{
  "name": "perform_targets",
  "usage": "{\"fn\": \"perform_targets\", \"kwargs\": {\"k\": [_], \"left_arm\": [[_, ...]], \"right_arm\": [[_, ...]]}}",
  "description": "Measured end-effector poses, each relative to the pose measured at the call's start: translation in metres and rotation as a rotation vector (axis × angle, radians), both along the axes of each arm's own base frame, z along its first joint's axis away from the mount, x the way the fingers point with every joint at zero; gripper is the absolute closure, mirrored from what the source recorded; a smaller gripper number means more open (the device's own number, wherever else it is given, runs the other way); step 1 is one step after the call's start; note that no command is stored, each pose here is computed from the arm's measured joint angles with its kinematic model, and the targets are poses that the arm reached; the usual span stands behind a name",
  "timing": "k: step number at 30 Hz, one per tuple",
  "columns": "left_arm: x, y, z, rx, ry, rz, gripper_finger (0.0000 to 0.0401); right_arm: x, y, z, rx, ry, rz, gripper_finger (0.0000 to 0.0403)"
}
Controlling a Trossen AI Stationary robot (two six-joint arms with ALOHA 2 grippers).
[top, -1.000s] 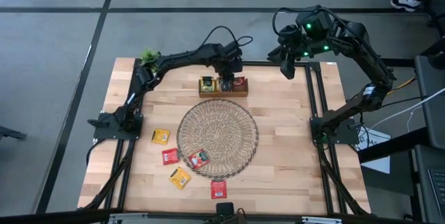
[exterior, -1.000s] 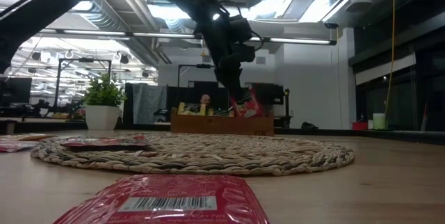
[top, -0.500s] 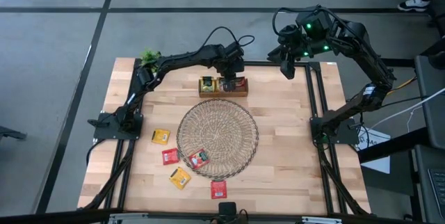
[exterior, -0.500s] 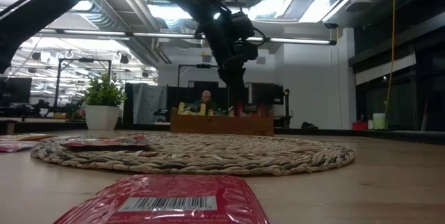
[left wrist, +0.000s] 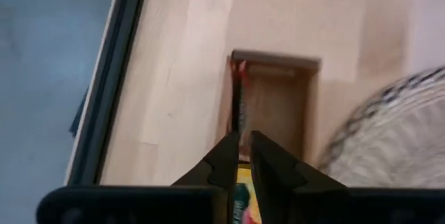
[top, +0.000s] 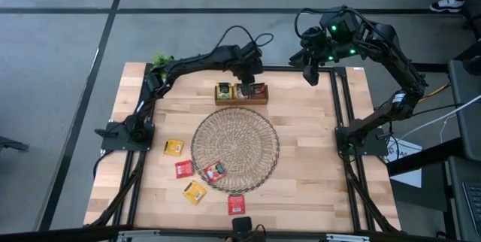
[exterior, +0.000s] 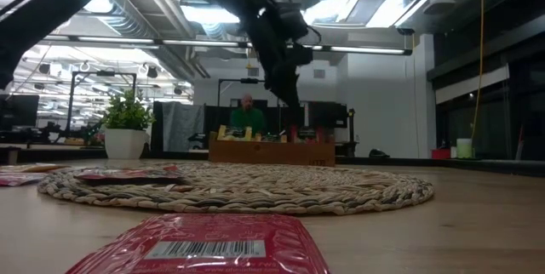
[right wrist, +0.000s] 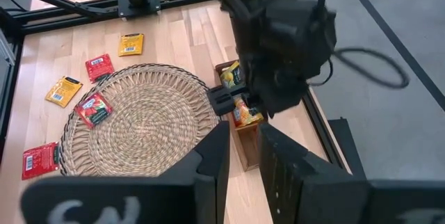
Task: Pick & Place Tea
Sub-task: Put the right red tea bag into the right of the wooden organizer
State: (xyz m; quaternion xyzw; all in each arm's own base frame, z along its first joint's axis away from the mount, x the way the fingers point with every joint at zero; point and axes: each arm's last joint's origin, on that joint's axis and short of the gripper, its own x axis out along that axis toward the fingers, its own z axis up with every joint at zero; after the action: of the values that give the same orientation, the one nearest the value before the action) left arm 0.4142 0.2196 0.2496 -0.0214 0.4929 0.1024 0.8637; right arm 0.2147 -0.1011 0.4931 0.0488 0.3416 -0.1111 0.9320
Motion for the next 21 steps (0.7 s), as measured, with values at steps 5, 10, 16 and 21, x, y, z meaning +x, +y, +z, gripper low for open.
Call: {"fn": "perform_targets", "kwargs": {"k": [5, 10, 16, 21], "left_arm": [[-0.009, -0.005, 0.029, -0.060, -0.094, 0.044, 0.0365], [-0.016, -0.022, 0.056, -0.112, -0.195, 0.012, 0.0365], [-0.020, -0.055, 0.071, -0.172, -0.237, -0.019, 0.0365], [-0.030, -0.087, 0.081, -0.190, -0.291, -0.036, 0.0365]], "right_arm": [[0.000, 0.000, 0.000, 0.000, 0.000, 0.000, 0.0327], [0.001, 0.002, 0.000, 0.012, -0.004, 0.012, 0.0327], [0.006, 0.009, -0.006, 0.036, 0.022, 0.058, 0.0327], [0.017, 0.009, -0.029, 0.076, 0.109, 0.076, 0.0327]]}}
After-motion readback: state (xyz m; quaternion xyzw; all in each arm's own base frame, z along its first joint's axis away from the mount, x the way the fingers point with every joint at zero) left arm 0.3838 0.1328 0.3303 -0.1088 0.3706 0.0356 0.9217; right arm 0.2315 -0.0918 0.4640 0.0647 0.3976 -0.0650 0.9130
